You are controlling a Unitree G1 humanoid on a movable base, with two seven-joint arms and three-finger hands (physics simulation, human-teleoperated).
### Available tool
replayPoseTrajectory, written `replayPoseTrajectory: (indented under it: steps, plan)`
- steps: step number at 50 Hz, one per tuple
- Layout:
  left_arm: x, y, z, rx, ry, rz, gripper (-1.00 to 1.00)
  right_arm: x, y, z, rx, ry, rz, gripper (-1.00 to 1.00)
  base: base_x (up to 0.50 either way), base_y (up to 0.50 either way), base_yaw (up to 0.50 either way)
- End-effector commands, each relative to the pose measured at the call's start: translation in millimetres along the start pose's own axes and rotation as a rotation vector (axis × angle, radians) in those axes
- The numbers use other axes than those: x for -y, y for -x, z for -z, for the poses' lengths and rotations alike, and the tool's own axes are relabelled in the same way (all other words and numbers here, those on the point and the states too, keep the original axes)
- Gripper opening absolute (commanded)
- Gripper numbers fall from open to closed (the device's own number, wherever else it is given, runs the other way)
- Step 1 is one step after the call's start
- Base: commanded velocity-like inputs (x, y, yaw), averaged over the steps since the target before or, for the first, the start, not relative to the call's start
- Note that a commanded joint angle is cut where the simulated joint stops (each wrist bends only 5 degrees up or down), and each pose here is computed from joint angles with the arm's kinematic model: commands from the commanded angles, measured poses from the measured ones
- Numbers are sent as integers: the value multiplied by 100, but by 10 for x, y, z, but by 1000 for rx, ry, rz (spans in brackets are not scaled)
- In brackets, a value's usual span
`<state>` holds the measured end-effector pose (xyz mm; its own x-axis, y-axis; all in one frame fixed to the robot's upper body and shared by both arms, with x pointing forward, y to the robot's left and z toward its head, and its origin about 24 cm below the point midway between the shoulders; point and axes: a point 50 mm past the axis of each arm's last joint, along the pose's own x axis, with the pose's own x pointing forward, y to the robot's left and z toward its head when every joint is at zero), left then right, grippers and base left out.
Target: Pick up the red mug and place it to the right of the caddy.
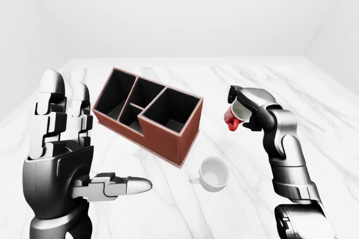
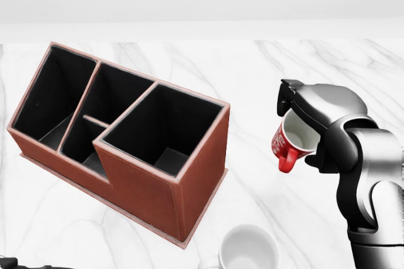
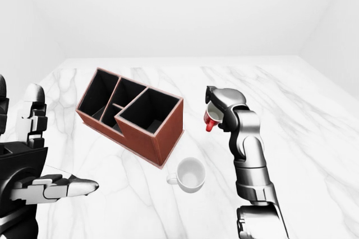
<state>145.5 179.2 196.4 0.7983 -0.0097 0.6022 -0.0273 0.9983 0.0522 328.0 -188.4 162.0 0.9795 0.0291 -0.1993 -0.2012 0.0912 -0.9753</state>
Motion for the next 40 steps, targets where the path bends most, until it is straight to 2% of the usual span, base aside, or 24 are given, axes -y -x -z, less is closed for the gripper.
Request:
replayPoseTrajectory:
  steps: [1,18,40]
  plan:
    - [-2,-3,-14,8,-1,1,100,-144,-80,-133,27,-4,-61,-100,0,0,0]
    - [-18,6,-59,25,-5,-3,100,-375,-186,-242,47,-14,-165,-100,0,0,0]
    - [-28,11,-98,41,-5,-6,100,-461,-211,-317,67,-17,-200,-100,0,0,0]
